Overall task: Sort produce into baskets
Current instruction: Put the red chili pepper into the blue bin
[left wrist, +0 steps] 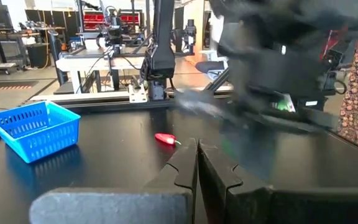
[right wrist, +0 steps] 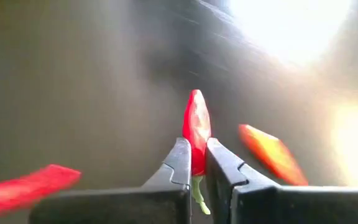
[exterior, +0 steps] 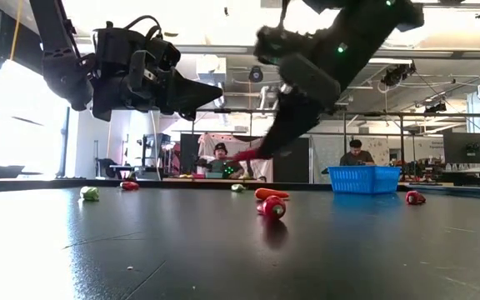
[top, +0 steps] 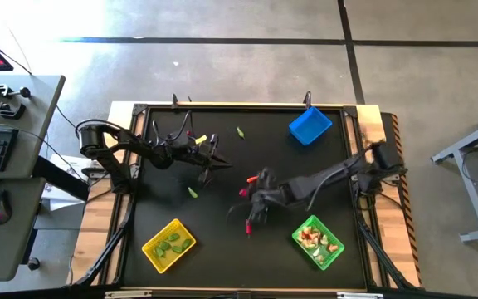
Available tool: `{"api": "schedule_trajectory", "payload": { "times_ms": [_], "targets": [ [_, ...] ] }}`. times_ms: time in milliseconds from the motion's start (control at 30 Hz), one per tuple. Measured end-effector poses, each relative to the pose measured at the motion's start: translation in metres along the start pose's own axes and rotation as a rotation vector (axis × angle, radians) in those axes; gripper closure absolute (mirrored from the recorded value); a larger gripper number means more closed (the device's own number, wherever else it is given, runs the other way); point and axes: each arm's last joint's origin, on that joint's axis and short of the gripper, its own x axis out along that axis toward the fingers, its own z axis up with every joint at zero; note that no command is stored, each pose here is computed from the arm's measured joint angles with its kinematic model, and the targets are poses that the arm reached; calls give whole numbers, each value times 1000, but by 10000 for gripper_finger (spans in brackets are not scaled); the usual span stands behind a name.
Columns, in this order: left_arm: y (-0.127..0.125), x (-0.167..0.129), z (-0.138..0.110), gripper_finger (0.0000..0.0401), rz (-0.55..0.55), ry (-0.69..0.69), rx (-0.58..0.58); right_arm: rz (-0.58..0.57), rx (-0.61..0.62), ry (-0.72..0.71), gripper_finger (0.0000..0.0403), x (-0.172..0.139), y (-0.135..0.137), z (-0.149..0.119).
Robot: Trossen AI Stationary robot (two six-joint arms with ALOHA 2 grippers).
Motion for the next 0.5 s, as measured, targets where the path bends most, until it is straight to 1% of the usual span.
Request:
{"api": "schedule_trajectory", "payload": {
  "times_ms": [100, 167, 333, 433, 500],
  "targets": [
    [0, 0, 0, 401, 2, 0, 0, -139, 24, 126, 398, -13, -37, -2],
    [0, 0, 0, 401, 14, 0, 1, -187, 48, 171, 400, -17, -62, -4],
    [1, 0, 0, 401, 42, 1, 1, -265, 156, 183, 401, -27, -132, -18],
    [1, 0, -1, 401, 43, 8, -3, -333, 231, 160, 402, -43, -171, -23],
    [1, 0, -1, 401, 45, 7, -2, -387, 298, 158, 402, -52, -197, -33]
  ]
}}
